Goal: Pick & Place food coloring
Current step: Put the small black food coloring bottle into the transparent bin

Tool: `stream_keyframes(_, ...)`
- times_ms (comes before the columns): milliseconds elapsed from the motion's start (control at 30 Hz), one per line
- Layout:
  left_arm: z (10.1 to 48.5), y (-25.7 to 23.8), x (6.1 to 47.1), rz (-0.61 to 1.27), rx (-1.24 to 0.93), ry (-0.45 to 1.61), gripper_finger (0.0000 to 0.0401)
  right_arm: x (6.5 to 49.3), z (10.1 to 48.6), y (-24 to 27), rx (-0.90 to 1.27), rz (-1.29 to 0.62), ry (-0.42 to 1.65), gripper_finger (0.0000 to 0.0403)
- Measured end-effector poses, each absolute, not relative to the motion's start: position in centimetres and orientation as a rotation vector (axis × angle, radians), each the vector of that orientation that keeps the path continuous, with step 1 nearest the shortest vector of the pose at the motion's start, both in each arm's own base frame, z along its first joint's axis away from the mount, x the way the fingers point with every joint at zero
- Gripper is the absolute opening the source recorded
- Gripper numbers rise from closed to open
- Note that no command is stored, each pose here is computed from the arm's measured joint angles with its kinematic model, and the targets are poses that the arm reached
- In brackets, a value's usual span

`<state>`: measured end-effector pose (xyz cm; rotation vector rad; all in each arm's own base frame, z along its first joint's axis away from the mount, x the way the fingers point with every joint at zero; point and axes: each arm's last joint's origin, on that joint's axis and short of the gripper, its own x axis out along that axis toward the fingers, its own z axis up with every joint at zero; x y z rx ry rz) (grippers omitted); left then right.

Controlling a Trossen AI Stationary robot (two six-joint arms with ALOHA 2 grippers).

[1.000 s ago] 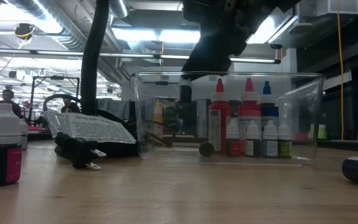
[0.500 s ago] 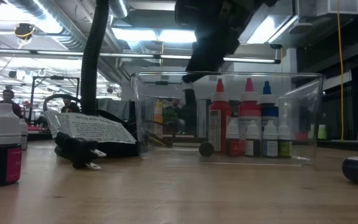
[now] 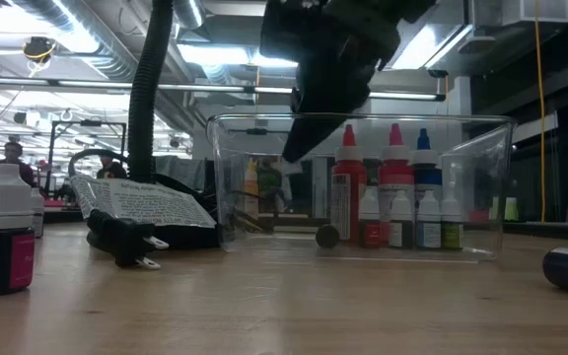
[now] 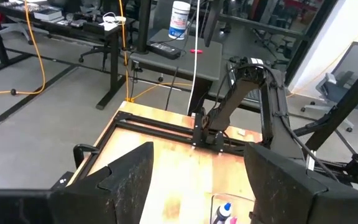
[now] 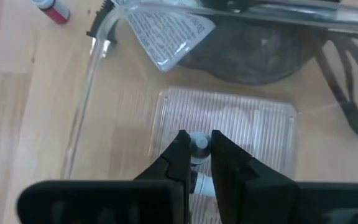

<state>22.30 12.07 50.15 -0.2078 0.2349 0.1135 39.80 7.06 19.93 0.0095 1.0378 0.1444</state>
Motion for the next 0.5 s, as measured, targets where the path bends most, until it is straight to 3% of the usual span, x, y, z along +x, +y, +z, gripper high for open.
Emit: stream_keyframes(500,49.9,12.0,22.2,0.112,-0.202,0.256,0.0244,40.2,18.2,7.2,-0.016,0.18,1.044,0.0045)
